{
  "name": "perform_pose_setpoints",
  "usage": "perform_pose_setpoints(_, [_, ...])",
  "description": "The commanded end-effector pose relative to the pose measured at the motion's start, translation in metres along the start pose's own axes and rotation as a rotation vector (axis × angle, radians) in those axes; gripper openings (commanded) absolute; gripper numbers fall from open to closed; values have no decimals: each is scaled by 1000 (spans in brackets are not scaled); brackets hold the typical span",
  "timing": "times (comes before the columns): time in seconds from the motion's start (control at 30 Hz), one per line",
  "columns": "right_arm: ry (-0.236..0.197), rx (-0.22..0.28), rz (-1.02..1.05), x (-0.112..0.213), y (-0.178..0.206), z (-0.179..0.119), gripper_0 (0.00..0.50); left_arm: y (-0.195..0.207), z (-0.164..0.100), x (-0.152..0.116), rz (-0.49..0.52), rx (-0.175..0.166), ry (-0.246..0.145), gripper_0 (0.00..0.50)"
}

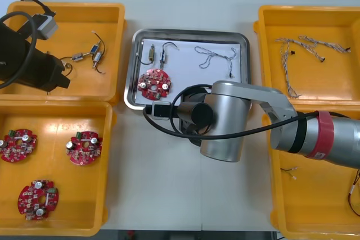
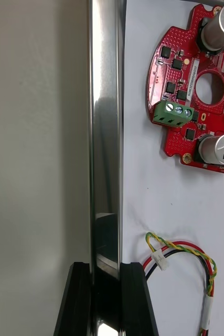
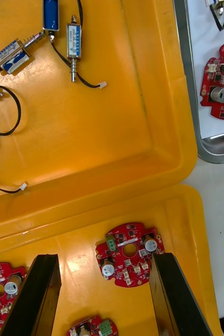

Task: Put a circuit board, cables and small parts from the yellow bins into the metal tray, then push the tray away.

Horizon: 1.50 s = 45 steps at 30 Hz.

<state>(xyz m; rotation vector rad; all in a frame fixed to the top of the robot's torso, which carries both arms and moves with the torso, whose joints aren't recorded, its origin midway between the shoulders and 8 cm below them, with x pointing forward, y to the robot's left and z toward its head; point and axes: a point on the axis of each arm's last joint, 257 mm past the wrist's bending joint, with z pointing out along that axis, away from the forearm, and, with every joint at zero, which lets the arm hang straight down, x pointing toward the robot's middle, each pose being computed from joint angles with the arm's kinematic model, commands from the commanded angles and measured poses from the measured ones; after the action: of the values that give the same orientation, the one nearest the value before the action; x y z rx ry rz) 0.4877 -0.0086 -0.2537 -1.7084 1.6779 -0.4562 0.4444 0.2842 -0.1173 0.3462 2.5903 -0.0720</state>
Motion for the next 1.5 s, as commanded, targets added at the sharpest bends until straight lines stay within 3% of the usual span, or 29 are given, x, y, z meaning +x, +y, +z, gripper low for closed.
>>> perform_pose_setpoints(0.03, [-12,66,-49,-8,-33,-8,0,17,-14,1,9,-45,-18,500])
perform_pose_setpoints(0.23, [-9,91,-65,-8,-49,-12,0,17,-14,1,9,-45,-18,500])
perform_pose_setpoints(0.67, [-25,94,-59,-7,-72,-14,0,17,-14,1,9,-45,-18,500])
perform_pose_setpoints(1.5, [-61,211,-79,-11,-122,-8,0,17,-14,1,9,-45,-18,500])
